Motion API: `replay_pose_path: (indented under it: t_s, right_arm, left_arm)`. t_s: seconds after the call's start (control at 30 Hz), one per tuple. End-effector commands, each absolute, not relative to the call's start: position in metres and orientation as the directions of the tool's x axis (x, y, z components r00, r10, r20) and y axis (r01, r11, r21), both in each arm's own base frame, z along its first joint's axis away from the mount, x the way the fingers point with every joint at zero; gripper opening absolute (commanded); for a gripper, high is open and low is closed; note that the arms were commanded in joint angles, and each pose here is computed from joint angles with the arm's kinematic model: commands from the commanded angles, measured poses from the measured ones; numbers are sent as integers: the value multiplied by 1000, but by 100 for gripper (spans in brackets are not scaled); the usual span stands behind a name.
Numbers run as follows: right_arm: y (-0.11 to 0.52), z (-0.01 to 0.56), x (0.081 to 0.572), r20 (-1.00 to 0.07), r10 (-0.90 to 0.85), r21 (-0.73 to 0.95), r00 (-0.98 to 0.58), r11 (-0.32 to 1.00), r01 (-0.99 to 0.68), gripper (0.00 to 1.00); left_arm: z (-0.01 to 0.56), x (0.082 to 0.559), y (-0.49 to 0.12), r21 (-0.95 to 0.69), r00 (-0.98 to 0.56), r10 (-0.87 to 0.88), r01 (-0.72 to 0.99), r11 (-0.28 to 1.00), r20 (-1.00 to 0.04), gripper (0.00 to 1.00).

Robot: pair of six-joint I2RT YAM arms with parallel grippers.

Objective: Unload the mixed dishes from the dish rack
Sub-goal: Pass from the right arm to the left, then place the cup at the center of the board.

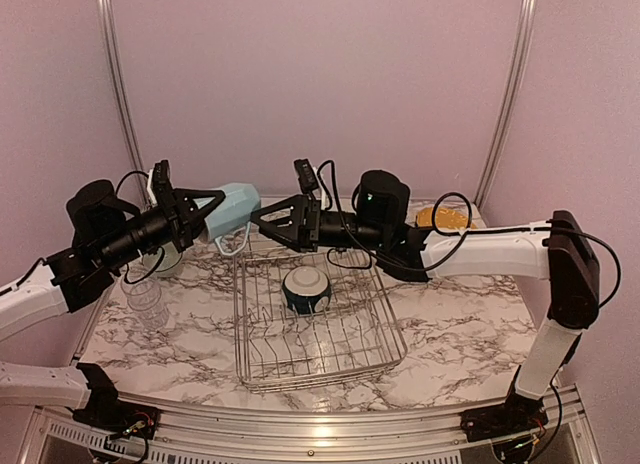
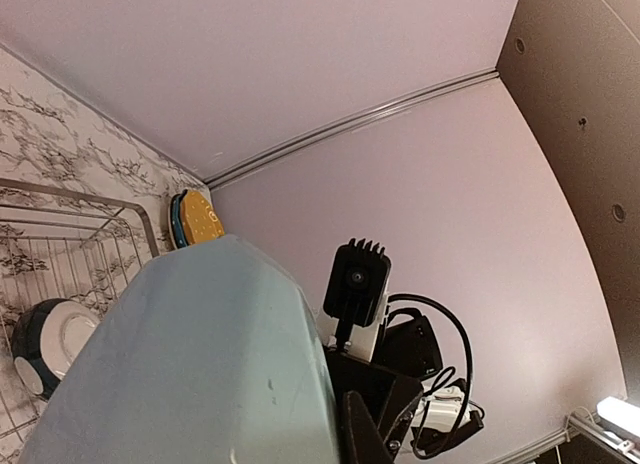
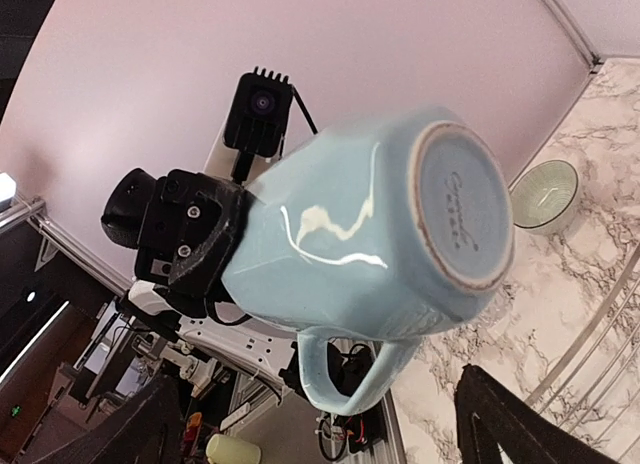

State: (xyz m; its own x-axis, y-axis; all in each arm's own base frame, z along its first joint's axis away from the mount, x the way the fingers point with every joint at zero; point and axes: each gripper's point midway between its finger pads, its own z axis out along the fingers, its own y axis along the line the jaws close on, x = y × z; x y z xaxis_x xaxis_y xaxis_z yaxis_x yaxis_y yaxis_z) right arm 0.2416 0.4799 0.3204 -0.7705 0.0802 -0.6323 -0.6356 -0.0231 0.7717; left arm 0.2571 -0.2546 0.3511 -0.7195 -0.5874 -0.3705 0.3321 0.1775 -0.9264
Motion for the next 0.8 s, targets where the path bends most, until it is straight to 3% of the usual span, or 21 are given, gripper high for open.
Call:
replay_pose_path:
  t_s: [0.0,0.43,0.77]
  right_arm:
    - [474,332,247,-666,107,742,-738,-4,-670,96]
    - [420,308,289,-732,133,670,-668,313,-673,98]
    - [390,317,309,-772,157,619,-615,403,-674,99]
  left_arm:
    - [393,255,-224,-883,-620,-638,401,243,-457,0]
    - [360,264,-165,-771,-580,-566,184,610,-586,0]
    - [329,268,-125,-533,-607,-429,-11,846,-669,0]
